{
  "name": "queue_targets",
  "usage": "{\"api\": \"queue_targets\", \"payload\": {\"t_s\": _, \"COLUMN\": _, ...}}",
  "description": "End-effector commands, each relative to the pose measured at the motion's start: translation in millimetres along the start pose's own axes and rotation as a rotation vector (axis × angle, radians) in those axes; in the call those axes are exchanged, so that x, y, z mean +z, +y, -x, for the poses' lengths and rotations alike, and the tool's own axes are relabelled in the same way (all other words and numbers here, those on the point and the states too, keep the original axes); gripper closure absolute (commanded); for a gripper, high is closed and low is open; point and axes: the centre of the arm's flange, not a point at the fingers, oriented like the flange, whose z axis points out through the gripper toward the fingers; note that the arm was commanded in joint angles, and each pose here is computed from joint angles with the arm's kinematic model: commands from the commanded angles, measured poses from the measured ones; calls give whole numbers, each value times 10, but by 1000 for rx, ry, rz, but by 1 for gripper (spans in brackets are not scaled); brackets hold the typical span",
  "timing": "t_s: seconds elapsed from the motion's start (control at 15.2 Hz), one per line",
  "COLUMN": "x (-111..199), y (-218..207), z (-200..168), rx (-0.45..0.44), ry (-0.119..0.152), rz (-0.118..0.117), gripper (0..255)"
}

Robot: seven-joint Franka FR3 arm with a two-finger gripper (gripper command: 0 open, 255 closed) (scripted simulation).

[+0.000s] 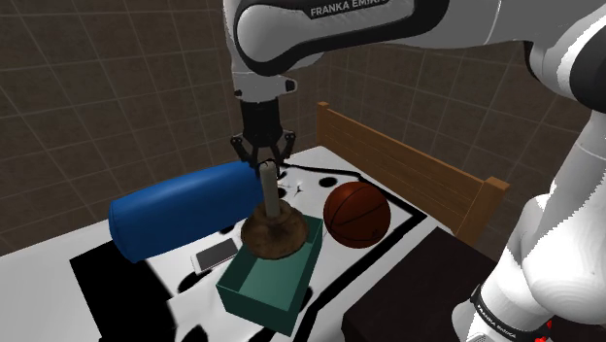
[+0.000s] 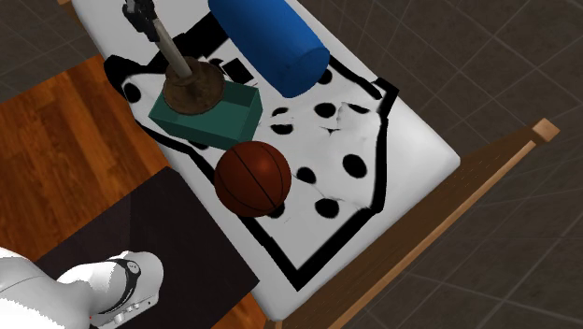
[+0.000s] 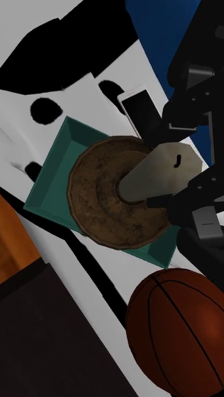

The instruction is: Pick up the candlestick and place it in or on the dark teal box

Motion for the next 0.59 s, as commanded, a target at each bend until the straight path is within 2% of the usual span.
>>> {"api": "queue_targets", "payload": {"t_s": 0.0, "x": 104, "y": -14, "z": -20, "rx": 0, "ry": 1, "rz": -1, "gripper": 255}}
{"api": "queue_targets", "payload": {"t_s": 0.53, "x": 522, "y": -20, "z": -75, "rx": 0, "ry": 1, "rz": -1, "gripper": 255}}
